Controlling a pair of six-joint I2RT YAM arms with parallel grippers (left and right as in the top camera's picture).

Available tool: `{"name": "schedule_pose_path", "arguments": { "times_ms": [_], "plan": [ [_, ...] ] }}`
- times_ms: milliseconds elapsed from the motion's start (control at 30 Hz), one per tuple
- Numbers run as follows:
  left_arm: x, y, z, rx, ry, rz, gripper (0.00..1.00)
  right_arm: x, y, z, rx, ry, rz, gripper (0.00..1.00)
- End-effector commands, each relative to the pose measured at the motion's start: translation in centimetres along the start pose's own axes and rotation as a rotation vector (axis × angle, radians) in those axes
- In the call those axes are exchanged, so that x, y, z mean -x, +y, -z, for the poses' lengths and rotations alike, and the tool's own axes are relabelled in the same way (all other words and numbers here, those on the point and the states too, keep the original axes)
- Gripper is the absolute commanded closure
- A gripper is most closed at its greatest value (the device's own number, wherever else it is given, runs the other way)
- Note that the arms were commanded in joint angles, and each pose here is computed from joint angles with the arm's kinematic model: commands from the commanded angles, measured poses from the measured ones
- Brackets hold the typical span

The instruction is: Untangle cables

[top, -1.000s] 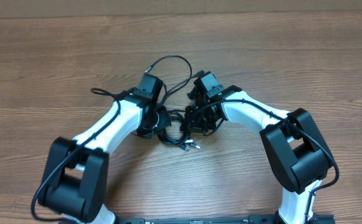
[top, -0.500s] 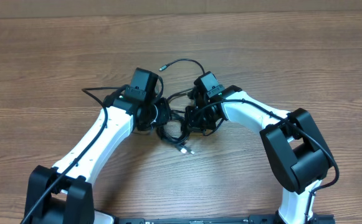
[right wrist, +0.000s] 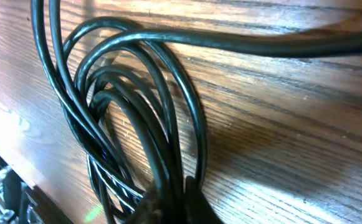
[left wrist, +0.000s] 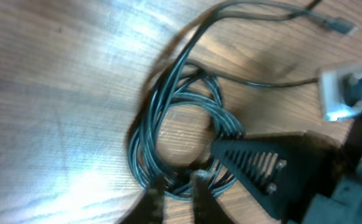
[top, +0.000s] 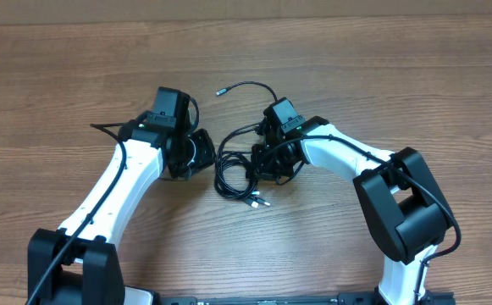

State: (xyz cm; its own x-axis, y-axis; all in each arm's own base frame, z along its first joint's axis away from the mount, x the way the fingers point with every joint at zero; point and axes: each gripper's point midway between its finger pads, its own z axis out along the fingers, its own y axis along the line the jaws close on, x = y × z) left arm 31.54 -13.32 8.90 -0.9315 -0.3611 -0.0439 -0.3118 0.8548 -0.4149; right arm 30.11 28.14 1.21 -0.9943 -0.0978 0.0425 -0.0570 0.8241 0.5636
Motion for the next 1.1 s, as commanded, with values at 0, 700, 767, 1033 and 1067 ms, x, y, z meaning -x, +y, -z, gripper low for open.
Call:
{"name": "schedule_pose_path", "arguments": {
  "times_ms": [0,700,767,1033,1067],
  "plan": [
    [-0.2,-0.2,-0.1,0.037,-0.011,-0.034,0.64,-0.3,-0.4,-0.4,0.000,0.014,-0.004,0.87],
    [-1.8,2.4,-7.9,0.175,0.133,0.013,0.73,-0.3,-0.4,-0.4,0.000,0.014,-0.004,0.84],
    [-1.8,2.5,-8.3,0.176,0.135,0.012,0.74,-0.3,-0.4,-0.4,0.000,0.014,-0.005,0.84],
    [-2.2,2.9,-8.9,0.187,0.159,-0.009,0.96,-0.3,-0.4,-0.4,0.000,0.014,-0.005,0.84],
    [-2.2,2.8,-8.8,0.182,0.160,-0.011,0.96,-0.3,-0.4,-0.4,0.000,0.014,-0.005,0.84]
  ]
}}
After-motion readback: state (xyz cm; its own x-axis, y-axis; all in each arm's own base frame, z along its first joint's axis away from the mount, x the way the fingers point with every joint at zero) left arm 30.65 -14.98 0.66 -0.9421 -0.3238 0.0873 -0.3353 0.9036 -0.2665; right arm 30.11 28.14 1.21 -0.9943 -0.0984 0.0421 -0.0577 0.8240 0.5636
